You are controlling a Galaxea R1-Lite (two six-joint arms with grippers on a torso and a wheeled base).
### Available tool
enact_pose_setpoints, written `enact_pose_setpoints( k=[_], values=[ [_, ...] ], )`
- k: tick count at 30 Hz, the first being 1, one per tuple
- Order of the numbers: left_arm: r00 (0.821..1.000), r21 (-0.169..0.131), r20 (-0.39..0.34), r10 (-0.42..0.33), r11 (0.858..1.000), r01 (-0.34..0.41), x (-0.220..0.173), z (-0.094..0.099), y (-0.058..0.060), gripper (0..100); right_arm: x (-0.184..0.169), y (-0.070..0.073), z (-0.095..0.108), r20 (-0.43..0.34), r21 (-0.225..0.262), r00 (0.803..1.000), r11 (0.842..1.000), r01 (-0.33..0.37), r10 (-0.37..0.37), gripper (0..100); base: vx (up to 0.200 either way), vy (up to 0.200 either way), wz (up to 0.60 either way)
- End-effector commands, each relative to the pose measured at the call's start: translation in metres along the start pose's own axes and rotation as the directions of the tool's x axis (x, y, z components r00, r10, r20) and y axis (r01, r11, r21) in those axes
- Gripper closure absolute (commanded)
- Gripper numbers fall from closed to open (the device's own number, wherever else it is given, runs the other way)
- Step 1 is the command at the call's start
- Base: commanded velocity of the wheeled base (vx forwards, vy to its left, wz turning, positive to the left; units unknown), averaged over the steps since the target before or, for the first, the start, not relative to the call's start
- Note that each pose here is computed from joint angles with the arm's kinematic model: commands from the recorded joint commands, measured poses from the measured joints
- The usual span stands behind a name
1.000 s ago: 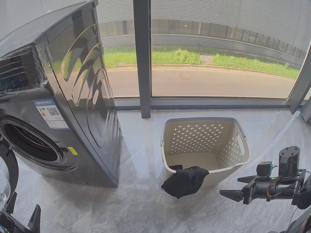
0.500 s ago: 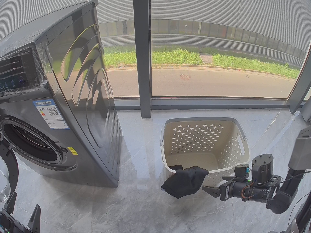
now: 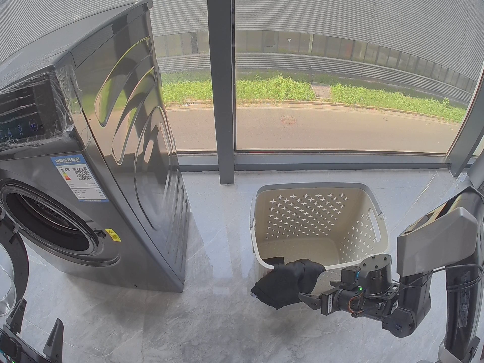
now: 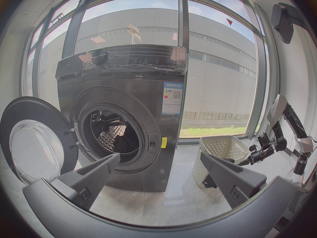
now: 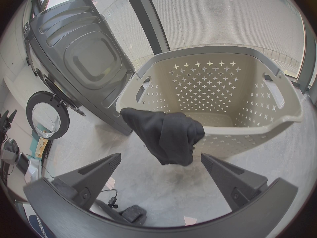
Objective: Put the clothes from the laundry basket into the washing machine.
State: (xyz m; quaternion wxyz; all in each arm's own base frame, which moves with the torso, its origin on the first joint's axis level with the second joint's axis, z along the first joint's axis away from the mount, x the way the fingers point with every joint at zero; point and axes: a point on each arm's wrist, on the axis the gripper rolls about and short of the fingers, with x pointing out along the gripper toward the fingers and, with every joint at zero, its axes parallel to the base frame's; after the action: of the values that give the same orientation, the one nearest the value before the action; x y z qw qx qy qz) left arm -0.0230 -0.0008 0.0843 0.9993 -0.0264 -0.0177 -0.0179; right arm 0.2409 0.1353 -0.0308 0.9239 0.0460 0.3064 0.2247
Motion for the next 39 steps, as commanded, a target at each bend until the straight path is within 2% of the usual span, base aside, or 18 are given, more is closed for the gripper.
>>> enact_pose_setpoints(
  k=[1,12,16,24,25,32,37,39],
  values=[
    [1.0,0.0,0.013,0.0,1.0,0.0,-0.001,-0.001,0.0,0,0.024,-0.001,-0.001,0.017,0.003,1.0,1.0,-0.003,0.003,0,0.0,0.0,0.0],
    [1.0,0.0,0.013,-0.001,1.0,0.001,-0.001,-0.001,0.0,0,0.047,0.002,0.013,0.09,0.011,0.996,1.0,-0.004,0.003,0,0.0,0.0,0.0],
    [1.0,-0.001,0.013,0.0,1.0,0.0,-0.001,-0.001,0.0,0,0.052,0.003,0.018,0.103,0.036,0.995,0.999,-0.005,0.001,0,0.0,0.0,0.0],
    [1.0,-0.008,0.013,0.0,1.0,0.0,-0.001,-0.001,0.0,0,0.055,0.007,0.018,0.112,0.032,0.994,0.999,-0.006,0.002,0,0.0,0.0,0.0],
    [1.0,-0.008,0.013,0.0,1.0,0.0,-0.001,-0.001,0.0,0,0.055,0.008,0.018,0.114,0.031,0.993,1.0,-0.004,0.001,100,0.0,0.0,0.0],
    [1.0,-0.012,0.013,0.0,1.0,0.0,-0.001,-0.001,0.0,0,0.052,0.011,0.015,0.103,0.026,0.995,1.0,-0.009,0.006,100,0.0,0.0,0.0],
    [1.0,-0.017,0.013,0.0,1.0,0.0,-0.001,-0.001,0.0,0,0.041,0.021,0.009,0.081,0.015,0.996,0.999,-0.032,0.031,100,0.0,0.0,0.0],
    [1.0,-0.018,0.013,0.0,1.0,0.0,-0.001,-0.001,0.0,0,0.032,0.025,0.013,0.1,0.008,0.994,0.999,-0.046,0.045,100,0.0,0.0,0.0]
  ],
)
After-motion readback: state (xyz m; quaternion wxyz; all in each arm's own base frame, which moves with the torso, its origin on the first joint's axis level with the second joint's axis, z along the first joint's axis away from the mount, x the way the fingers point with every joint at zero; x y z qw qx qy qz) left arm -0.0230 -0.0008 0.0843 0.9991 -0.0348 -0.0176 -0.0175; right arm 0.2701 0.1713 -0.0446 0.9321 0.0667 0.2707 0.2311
